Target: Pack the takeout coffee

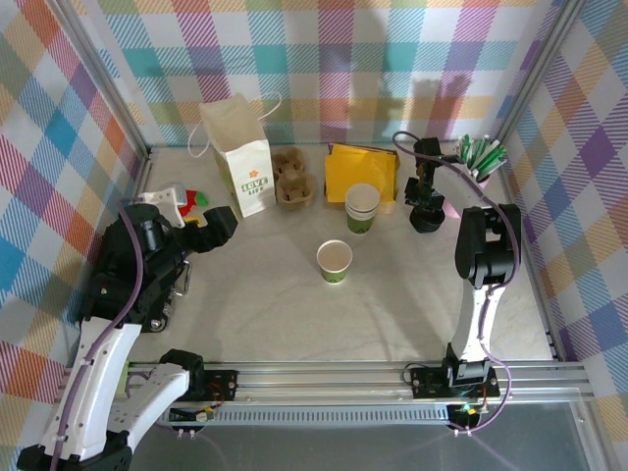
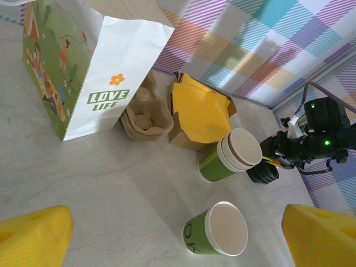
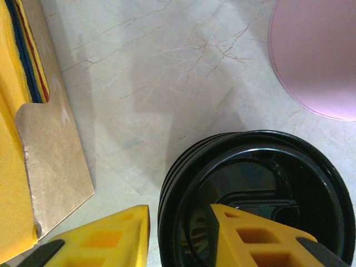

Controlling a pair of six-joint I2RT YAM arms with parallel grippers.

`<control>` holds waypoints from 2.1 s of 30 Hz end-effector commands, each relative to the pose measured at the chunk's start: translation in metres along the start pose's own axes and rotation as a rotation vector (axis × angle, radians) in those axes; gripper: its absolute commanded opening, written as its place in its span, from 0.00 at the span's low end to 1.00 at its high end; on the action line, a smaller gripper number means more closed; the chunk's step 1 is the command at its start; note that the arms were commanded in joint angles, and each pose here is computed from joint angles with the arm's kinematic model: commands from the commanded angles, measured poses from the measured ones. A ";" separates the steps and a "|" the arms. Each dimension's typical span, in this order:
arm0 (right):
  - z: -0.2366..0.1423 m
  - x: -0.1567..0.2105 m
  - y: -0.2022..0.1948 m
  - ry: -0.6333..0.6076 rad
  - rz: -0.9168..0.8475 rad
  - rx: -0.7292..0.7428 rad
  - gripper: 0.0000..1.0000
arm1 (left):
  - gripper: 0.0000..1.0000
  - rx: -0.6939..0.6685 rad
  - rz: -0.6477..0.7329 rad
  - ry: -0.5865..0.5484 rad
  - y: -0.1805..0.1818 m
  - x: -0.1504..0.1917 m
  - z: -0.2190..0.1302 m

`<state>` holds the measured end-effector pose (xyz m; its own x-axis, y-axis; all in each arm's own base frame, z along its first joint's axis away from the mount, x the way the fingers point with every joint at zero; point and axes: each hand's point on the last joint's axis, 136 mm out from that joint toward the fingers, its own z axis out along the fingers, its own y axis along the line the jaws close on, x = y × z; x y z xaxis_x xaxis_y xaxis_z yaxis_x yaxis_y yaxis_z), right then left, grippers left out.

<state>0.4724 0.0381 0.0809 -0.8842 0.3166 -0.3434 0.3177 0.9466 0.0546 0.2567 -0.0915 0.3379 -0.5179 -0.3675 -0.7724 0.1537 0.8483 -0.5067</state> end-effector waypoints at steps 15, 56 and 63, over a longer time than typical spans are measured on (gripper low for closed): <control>0.004 -0.001 0.000 0.021 0.001 -0.008 0.27 | 0.96 0.013 0.021 0.002 -0.005 -0.002 0.000; -0.175 0.006 0.047 -0.137 0.077 -0.504 0.11 | 0.95 0.083 -0.003 0.004 -0.018 -0.005 0.004; -0.263 0.046 0.098 -0.077 0.133 -0.951 0.10 | 0.90 0.211 0.028 0.028 -0.053 0.006 0.021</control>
<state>0.3905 0.1254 0.2887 -0.7827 0.4490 -0.4310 0.0481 0.7341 0.6773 0.2617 -0.1252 0.3445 -0.5431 -0.3419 -0.7669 0.2654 0.7966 -0.5431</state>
